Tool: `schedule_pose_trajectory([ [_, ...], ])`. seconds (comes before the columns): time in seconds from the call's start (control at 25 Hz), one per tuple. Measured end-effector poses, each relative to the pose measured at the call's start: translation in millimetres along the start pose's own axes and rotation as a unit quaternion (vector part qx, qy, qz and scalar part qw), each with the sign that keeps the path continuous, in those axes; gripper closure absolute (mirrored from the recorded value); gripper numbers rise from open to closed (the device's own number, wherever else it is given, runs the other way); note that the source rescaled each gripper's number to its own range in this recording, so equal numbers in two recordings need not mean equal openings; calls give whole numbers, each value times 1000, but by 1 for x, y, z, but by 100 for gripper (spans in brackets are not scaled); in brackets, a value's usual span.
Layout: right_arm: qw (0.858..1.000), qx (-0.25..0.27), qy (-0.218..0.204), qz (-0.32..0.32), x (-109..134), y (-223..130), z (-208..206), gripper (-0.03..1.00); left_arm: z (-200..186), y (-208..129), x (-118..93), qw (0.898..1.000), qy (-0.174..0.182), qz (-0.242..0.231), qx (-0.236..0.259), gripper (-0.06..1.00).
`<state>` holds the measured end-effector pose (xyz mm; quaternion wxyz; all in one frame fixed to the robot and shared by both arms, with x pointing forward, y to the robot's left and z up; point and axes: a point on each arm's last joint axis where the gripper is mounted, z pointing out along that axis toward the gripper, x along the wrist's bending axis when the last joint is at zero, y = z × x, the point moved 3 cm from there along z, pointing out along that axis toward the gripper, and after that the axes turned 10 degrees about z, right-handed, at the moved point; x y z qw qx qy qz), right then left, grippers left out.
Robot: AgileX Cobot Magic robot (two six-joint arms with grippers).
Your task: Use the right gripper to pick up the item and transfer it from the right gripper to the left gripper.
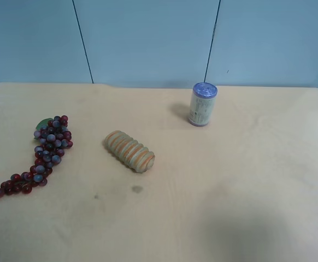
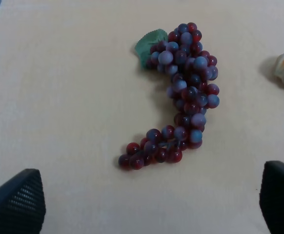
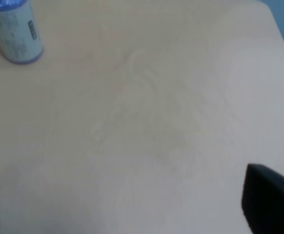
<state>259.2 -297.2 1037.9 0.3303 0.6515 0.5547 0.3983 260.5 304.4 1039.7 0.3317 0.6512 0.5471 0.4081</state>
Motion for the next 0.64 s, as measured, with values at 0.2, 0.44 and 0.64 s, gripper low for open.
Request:
schedule_pose_trajectory([
  [0.2, 1000, 0, 0, 0, 0, 0, 0, -2, 0, 0, 0, 1000, 0, 0, 0, 3],
  [0.44, 1000, 0, 0, 0, 0, 0, 0, -2, 0, 0, 0, 1000, 0, 0, 0, 3],
  [0.64, 1000, 0, 0, 0, 0, 0, 0, -2, 0, 0, 0, 1000, 0, 0, 0, 3],
])
